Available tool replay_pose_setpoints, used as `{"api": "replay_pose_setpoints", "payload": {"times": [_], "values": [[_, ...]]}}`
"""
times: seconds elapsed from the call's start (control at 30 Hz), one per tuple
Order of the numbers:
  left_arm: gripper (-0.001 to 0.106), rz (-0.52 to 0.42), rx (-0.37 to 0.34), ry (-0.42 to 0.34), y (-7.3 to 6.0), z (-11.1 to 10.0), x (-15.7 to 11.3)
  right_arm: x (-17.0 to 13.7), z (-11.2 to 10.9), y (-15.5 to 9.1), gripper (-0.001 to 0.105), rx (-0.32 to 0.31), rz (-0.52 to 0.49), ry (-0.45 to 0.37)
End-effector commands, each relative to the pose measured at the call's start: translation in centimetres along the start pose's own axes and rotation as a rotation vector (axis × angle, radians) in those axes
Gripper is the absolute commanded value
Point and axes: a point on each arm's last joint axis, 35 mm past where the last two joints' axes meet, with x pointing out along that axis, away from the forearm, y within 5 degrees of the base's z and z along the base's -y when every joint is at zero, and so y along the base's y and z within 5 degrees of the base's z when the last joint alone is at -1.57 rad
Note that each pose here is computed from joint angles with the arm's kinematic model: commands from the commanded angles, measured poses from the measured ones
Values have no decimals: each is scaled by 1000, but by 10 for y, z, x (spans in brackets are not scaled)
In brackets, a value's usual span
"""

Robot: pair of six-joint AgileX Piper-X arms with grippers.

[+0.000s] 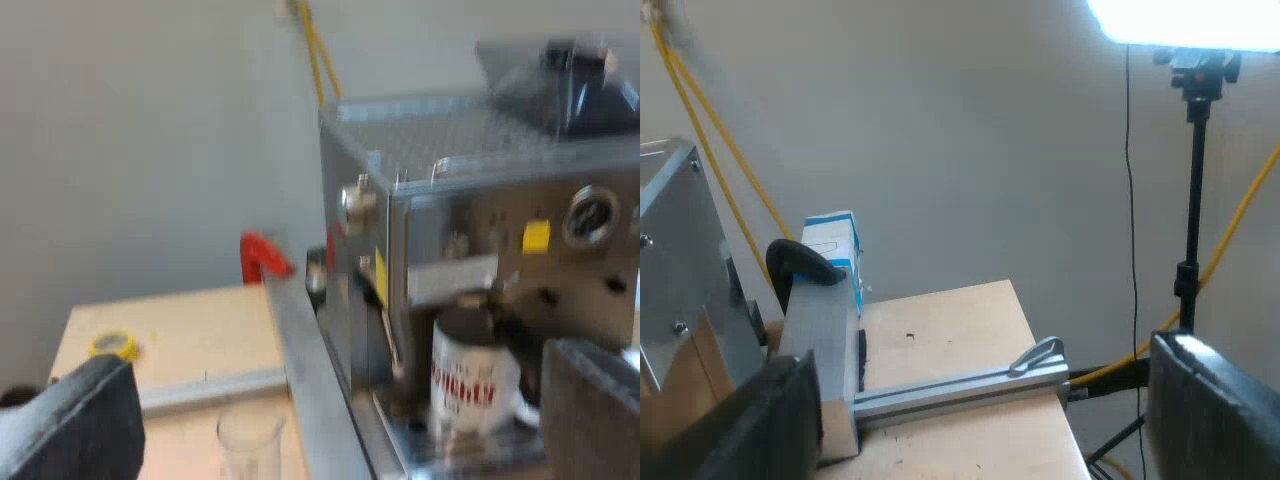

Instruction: Place mug into machine

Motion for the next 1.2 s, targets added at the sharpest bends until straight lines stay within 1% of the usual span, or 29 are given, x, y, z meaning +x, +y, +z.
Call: {"api": "replay_pose_setpoints", "payload": {"times": [0.03,0.1,0.2,0.27,0.3,0.4,0.43,0.47,0.5,0.53,0.57,0.63,0.67,0.77,0.8,0.87,0.9,0.97,1.2], "values": [[81,62,19,69,2,-4,3,-2,-1,0,69,-7,11,43],[81,74,20,73,2,-5,5,0,-4,1,69,-11,29,66],[81,76,21,68,3,-7,16,12,-13,6,69,-14,75,103],[81,75,21,65,5,-11,30,24,-22,11,69,-15,110,131],[81,76,21,70,5,-13,33,28,-25,12,69,-16,116,138],[81,78,20,79,8,-24,58,45,-38,18,69,-16,141,166],[81,79,20,86,9,-29,65,58,-49,23,69,-17,160,192],[81,82,20,99,10,-33,71,59,-50,23,69,-17,162,192],[81,84,20,113,12,-40,80,67,-59,26,69,-18,173,213],[81,85,20,116,12,-42,82,76,-69,30,69,-18,191,240],[81,90,20,144,15,-53,94,84,-78,33,69,-18,202,264],[81,95,20,169,17,-62,102,90,-88,37,69,-27,212,289],[81,100,20,196,19,-70,108,97,-100,40,69,-45,223,325],[81,93,17,266,22,-89,121,109,-124,47,69,-71,245,398],[81,88,16,284,23,-94,123,110,-127,48,69,-71,247,404],[81,75,11,329,25,-107,130,115,-141,52,69,-73,257,448],[81,75,11,336,26,-109,131,116,-144,53,69,-73,260,457],[81,59,8,332,26,-113,136,120,-147,54,69,-73,257,444],[81,58,9,326,26,-114,138,120,-148,54,69,-72,255,440]]}}
